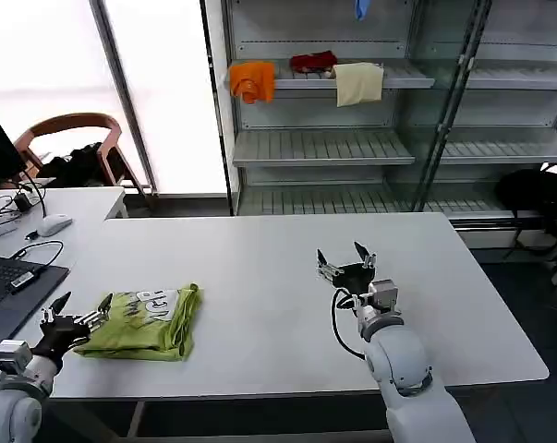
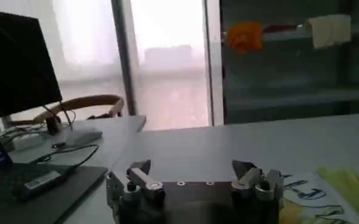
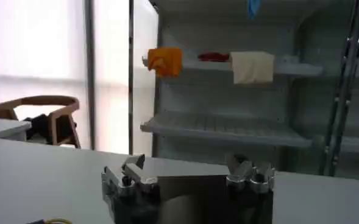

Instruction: Fold and organize the clothes.

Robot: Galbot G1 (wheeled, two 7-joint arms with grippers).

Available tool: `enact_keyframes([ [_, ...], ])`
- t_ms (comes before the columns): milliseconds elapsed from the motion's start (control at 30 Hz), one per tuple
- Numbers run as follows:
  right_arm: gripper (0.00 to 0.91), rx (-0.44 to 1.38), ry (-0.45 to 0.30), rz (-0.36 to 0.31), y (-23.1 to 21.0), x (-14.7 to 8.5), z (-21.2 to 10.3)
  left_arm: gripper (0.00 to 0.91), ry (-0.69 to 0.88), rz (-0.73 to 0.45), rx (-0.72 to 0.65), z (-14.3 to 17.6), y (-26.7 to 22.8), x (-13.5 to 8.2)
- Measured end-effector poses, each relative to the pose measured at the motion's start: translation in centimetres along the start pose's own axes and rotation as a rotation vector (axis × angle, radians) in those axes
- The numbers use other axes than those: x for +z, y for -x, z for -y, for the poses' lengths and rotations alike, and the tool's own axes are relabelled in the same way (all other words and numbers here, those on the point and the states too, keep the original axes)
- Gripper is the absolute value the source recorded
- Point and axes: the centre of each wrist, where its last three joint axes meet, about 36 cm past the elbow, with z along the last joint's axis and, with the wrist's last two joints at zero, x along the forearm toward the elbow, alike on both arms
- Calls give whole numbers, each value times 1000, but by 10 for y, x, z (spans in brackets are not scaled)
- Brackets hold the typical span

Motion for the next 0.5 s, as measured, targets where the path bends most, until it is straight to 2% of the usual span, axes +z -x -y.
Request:
enact_keyframes([
  [500, 907, -4, -2, 0, 3, 0, -5, 907, -98, -96, -5, -25, 15, 26],
])
